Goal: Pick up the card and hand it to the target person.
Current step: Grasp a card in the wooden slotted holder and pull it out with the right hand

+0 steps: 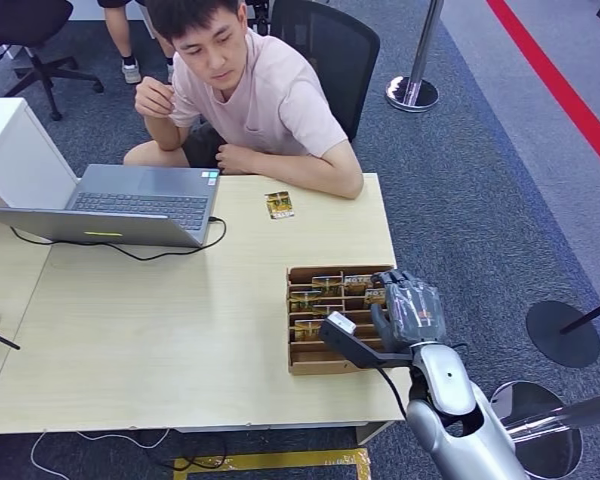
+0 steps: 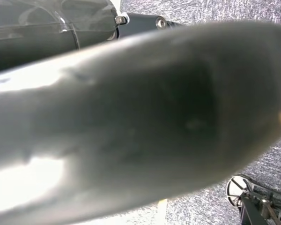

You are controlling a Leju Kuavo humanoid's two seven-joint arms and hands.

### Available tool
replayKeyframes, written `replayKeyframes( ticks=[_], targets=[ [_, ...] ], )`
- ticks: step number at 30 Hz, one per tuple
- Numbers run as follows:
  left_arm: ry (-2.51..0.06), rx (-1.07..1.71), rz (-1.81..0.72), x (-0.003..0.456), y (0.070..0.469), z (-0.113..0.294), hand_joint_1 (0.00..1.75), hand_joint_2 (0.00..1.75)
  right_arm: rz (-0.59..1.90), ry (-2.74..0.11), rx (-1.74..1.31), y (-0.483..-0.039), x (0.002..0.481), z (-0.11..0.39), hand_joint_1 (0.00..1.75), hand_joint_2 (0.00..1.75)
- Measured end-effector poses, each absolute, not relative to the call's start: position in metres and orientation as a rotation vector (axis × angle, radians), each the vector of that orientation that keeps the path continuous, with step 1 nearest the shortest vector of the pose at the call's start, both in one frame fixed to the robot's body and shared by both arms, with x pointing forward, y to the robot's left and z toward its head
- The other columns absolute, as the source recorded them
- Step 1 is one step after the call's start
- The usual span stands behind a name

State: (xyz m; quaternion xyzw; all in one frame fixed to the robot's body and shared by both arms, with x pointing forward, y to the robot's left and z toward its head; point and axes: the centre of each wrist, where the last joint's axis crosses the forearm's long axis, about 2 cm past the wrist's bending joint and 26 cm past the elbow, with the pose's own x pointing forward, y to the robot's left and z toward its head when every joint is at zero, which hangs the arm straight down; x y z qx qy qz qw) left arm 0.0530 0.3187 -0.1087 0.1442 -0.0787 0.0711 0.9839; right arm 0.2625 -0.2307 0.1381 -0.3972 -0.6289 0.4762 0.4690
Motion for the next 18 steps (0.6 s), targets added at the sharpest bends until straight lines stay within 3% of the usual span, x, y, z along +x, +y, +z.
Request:
replayKeyframes(
  ticks=[18],
  targets=[
    [-0.162, 0.286, 0.132, 0.0531, 0.3186, -0.1087, 0.0, 0.0, 1.174, -1.508, -0.965, -0.2334, 0.268, 0.1317, 0.88, 1.75]
  ],
)
